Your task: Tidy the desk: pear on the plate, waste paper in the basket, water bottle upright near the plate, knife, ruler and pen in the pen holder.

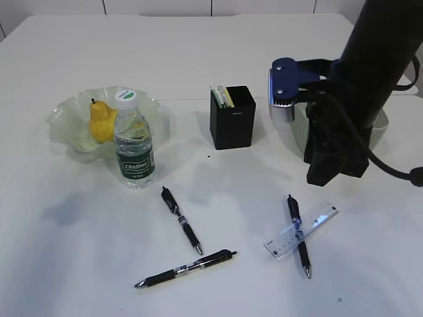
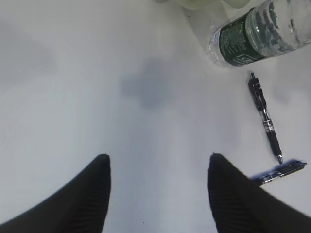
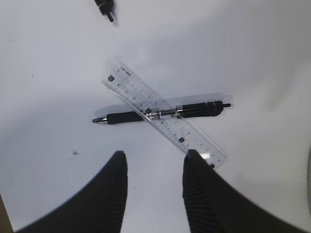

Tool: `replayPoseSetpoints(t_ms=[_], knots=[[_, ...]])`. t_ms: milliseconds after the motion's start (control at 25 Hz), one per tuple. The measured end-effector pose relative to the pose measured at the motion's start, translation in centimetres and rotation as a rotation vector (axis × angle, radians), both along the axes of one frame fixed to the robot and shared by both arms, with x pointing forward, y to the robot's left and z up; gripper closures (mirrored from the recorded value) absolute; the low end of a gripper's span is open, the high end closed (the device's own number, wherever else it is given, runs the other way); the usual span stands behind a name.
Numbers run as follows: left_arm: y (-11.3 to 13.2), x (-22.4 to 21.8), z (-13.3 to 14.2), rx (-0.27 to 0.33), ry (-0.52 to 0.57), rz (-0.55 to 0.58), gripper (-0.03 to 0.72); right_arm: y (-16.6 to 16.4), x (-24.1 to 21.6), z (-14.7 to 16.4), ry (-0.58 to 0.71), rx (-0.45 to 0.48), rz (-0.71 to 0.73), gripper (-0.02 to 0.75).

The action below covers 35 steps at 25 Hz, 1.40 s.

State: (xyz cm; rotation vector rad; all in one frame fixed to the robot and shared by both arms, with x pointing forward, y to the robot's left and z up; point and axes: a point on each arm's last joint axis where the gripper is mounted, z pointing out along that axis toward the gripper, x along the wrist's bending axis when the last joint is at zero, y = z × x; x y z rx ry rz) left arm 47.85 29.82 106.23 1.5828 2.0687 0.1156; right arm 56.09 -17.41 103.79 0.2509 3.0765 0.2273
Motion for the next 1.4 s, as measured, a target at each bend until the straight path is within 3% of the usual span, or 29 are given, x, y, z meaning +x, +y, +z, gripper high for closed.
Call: replayPoseSetpoints(t_ms=[160,320,520,880,1200,1400], knots=[[0.0,0.1,0.0,0.002,-0.009,0.004,0.241,0.9,-0.1,-0.7,0.020,0.003,0.044,0.446],[0.1,0.2,0.1,0.005,-0.026,0.010,0.241,1.6,-0.1,-1.2,0.010,0.039,0.285,0.446],[0.1,0.2,0.1,0.005,-0.028,0.011,0.241,1.6,0.3,-2.4,0.014,0.018,0.449,0.446],[0.3,0.6,0.3,0.024,-0.076,0.027,0.241,2.6,0.4,-4.0,0.031,0.020,0.565,0.422],[0.4,0.8,0.4,0.036,-0.096,0.032,0.241,2.2,-4.7,-6.0,0.137,-0.014,0.648,0.421],[0.4,0.8,0.4,0.038,-0.096,0.032,0.241,0.9,-6.8,-4.2,-0.029,-0.042,0.651,0.421]])
